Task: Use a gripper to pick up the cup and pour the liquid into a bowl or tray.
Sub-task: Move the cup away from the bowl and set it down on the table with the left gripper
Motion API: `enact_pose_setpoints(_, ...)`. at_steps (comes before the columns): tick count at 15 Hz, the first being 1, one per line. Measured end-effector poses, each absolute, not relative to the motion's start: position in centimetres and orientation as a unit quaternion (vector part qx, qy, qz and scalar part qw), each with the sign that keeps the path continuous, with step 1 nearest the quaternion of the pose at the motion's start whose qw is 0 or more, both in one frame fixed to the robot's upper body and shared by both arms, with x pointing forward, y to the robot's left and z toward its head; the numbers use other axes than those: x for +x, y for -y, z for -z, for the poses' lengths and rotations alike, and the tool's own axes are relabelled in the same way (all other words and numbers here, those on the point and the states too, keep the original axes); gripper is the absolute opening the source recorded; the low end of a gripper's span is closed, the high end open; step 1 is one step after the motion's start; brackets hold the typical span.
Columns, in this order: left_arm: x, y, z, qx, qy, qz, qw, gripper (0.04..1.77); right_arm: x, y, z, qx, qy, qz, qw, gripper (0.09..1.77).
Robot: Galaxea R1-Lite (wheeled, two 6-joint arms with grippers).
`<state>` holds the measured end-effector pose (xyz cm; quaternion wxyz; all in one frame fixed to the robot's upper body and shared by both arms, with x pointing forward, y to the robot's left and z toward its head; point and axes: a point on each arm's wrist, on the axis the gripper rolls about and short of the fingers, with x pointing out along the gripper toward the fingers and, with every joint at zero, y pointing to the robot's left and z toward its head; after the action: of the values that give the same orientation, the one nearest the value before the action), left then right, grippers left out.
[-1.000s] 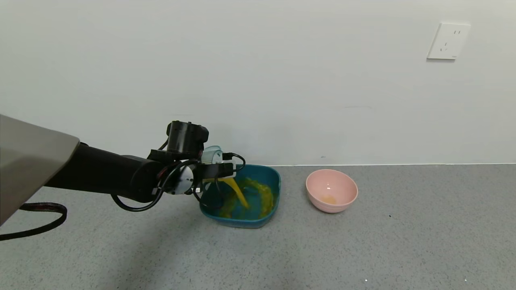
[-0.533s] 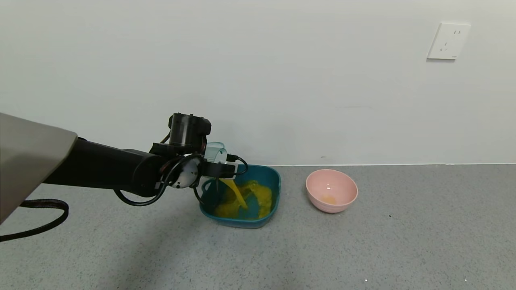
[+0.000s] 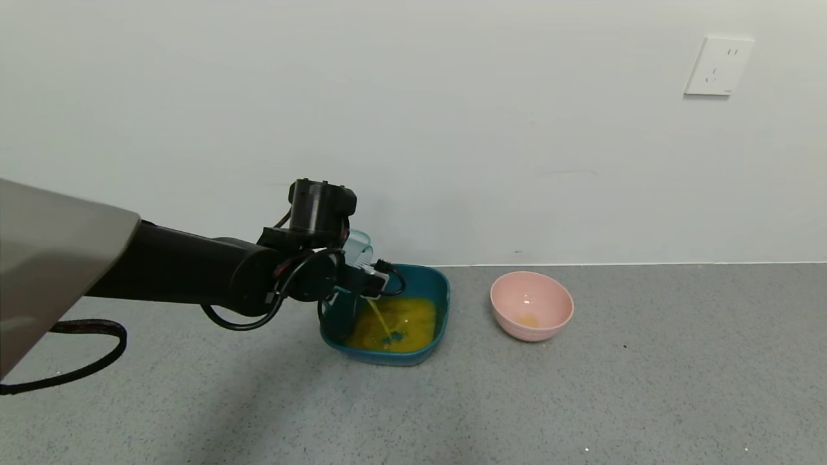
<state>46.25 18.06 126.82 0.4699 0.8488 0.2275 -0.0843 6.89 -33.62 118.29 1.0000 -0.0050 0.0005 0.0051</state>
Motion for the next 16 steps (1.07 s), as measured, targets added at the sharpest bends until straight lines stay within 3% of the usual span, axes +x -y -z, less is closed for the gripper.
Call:
enact_pose_setpoints(6, 45.9, -16.5, -127.3, 0.873, -0.232, 0.091, 0.419, 1.28, 6.9, 33.6, -118.3, -0.005, -0.001, -0.005, 1.000, 1.71)
enact_pose_setpoints(16, 45.5, -15.9, -128.1, 0.880, -0.225, 0.091, 0.409, 1.28, 6.9, 33.6, -118.3, -0.005, -0.001, -0.005, 1.000, 1.71)
